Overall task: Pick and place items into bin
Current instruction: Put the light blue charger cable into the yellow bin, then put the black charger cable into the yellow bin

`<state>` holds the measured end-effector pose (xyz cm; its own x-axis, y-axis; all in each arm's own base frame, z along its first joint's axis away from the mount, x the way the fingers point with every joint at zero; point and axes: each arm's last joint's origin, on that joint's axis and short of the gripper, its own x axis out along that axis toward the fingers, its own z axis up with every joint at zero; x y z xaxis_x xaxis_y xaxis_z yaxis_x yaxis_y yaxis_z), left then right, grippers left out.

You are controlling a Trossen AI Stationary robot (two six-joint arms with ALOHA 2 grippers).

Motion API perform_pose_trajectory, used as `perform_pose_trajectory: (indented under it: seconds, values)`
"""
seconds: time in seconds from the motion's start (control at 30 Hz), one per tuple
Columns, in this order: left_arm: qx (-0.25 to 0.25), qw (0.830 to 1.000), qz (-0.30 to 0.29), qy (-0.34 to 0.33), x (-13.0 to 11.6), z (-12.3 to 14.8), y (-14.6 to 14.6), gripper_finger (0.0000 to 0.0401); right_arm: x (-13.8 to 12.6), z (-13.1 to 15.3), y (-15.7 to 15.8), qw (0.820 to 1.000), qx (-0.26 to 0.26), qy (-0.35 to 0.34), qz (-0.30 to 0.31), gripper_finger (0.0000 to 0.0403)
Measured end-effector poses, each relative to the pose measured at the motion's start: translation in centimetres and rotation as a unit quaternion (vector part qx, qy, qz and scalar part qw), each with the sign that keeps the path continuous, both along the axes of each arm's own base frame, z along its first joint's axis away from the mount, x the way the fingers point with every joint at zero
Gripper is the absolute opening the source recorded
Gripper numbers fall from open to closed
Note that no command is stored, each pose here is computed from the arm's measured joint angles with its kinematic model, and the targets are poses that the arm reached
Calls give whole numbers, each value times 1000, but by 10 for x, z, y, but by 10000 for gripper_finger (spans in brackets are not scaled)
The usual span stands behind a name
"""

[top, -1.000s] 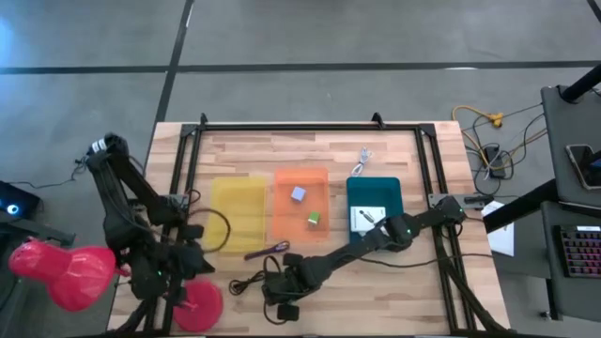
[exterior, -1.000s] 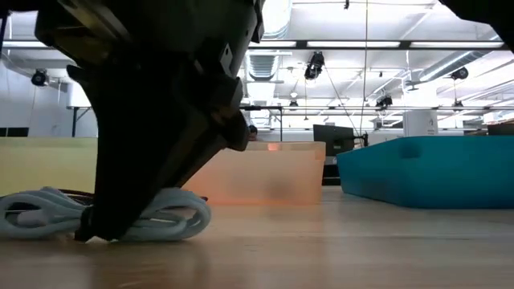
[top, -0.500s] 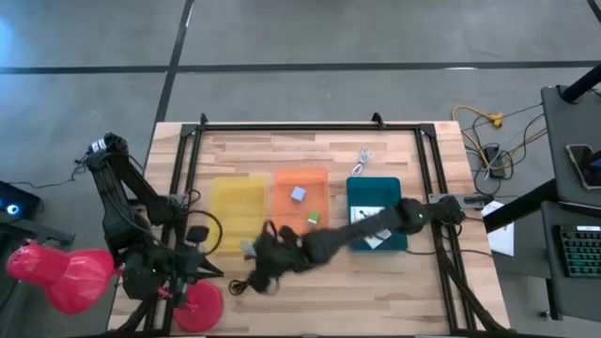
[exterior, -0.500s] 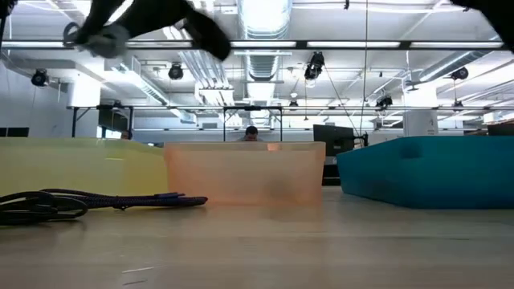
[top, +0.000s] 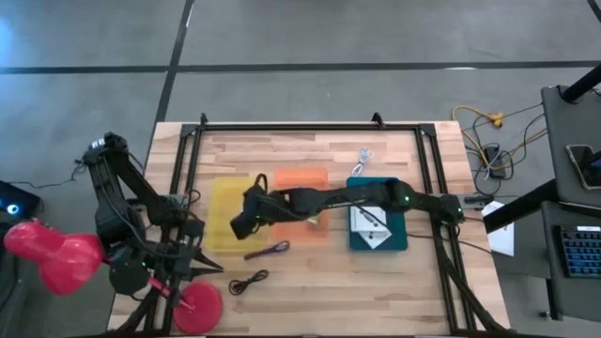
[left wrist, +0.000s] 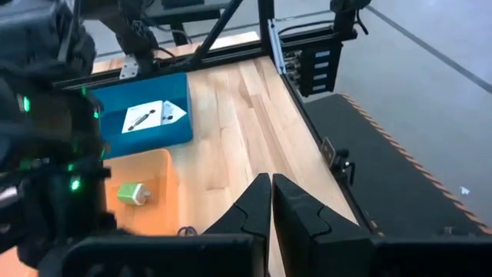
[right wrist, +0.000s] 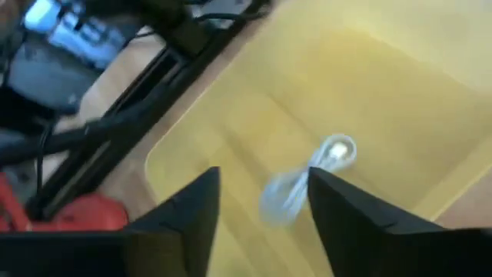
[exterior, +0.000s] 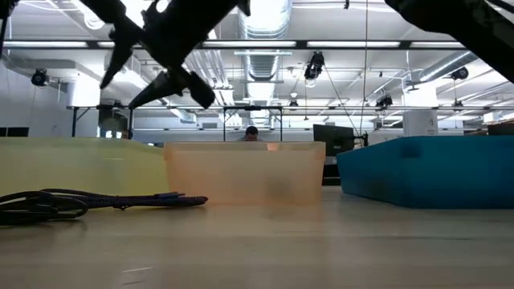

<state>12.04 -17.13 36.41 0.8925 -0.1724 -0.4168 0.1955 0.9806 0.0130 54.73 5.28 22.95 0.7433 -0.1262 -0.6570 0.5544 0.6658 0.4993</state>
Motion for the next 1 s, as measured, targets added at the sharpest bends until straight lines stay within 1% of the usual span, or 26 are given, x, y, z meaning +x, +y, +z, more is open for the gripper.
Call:
perform_pose_trajectory:
  seconds: [0.07, 0.1, 0.17, 0.27, 0.33, 0.4, 0.5, 0.57, 0.63, 0.7, 0.77, 0.9, 1.0]
  values:
    - [4, 1000, 0, 3, 1, -2, -2, 0, -3, 7, 8, 999, -31, 3, 40, 207]
    - [5, 1000, 0, 3, 1, -2, -2, 0, -5, 9, 14, 996, -47, 8, 71, 220]
    - [6, 1000, -1, 4, 1, -3, -2, 0, -13, 14, 28, 985, -76, 32, 149, 238]
    - [6, 1000, -1, 4, 1, -3, -2, 0, -34, 14, 58, 957, -127, 105, 240, 249]
    - [6, 1000, -1, 4, 1, -3, -2, 0, -48, 11, 82, 934, -160, 148, 284, 248]
    - [6, 1000, -1, 4, 1, -3, -2, 0, -58, 7, 104, 917, -177, 168, 314, 243]
    - [6, 1000, -1, 4, 1, -3, -2, 0, -61, -6, 131, 906, -188, 161, 342, 233]
    - [6, 1000, -1, 4, 1, -3, -2, 0, -57, -14, 143, 900, -201, 140, 360, 226]
    - [6, 1000, -1, 4, 1, -3, -3, 0, -50, -20, 148, 898, -212, 111, 369, 220]
    - [8, 1000, -1, 5, 2, -4, -3, 0, -43, -25, 149, 900, -218, 85, 369, 217]
    - [11, 1000, -1, 7, 3, -6, -5, 0, -35, -32, 145, 903, -217, 73, 362, 217]
    - [27, 1000, -1, 16, 8, -13, -13, 0, -27, -52, 136, 905, -214, 89, 357, 217]
    - [35, 999, -1, 21, 11, -19, -20, 0, -24, -62, 135, 901, -203, 83, 374, 217]
